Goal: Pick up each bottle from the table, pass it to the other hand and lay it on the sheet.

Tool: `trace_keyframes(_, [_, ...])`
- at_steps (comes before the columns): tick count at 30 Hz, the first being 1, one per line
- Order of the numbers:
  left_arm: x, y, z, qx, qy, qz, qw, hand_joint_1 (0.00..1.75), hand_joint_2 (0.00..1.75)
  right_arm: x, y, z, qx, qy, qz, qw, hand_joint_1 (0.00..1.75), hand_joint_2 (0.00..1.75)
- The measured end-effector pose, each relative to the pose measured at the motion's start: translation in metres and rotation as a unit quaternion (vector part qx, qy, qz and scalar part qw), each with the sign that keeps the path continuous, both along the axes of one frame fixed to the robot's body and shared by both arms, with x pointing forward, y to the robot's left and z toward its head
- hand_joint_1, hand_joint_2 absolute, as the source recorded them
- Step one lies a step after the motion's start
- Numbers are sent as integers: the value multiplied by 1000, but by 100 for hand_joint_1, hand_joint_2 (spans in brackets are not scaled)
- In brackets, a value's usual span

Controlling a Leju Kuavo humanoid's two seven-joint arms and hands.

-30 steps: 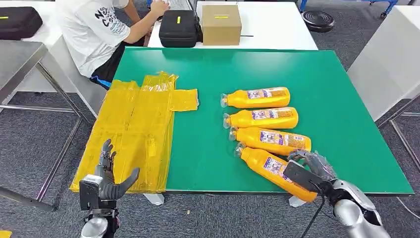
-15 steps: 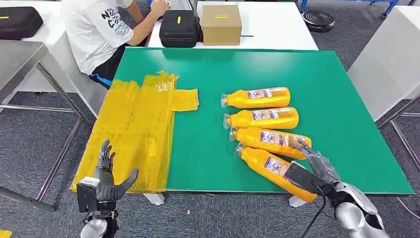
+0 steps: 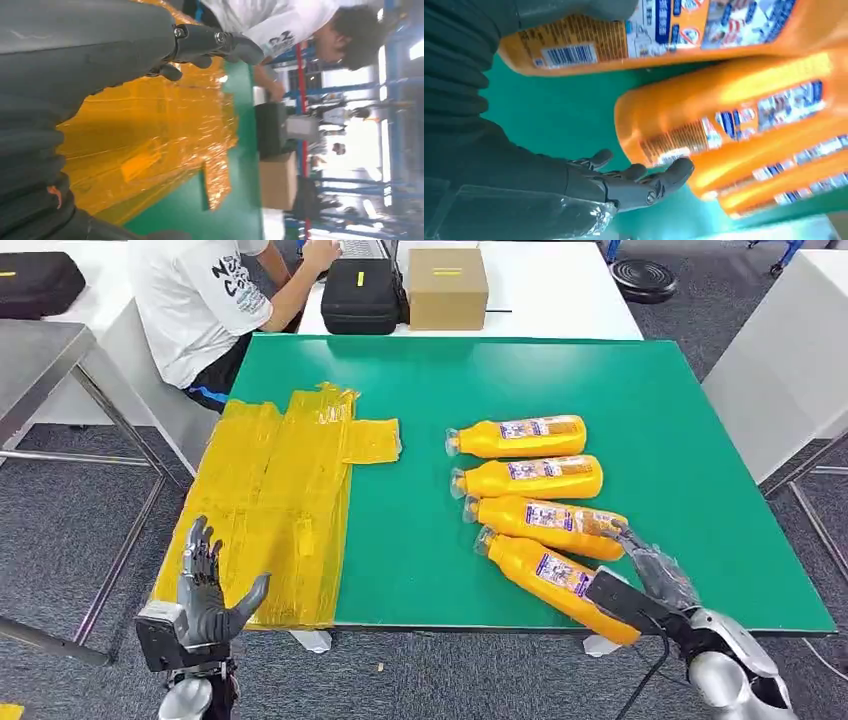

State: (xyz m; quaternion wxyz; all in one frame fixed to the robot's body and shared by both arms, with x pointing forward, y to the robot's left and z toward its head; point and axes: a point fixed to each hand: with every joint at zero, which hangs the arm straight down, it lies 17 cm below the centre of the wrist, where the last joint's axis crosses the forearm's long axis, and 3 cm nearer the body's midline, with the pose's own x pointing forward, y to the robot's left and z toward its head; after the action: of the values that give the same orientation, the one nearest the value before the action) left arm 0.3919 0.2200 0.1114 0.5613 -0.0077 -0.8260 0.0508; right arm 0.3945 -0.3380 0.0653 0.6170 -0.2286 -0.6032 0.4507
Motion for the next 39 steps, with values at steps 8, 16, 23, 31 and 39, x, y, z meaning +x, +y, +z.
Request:
trace_keyframes(8, [-8,5,27,-25,-34,14,999,0,175,-1,5,39,7,-65,-2,998,40,175])
trace_keyframes(16, [-7,5,30,-19,-37,20,999,0,175,0,3,51,16,-79,-1,997,31,175])
trace_keyframes(23, [-7,3,31,-17,-37,25,999,0,175,-2,24,53,30,-92,4,995,30,175])
trace_keyframes(31, [-5,1,32,-18,-35,24,999,0,175,-11,52,36,60,-69,6,996,33,175])
trace_keyframes(39, [-4,-2,30,-17,-28,26,999,0,175,-29,87,8,89,-31,5,996,33,175])
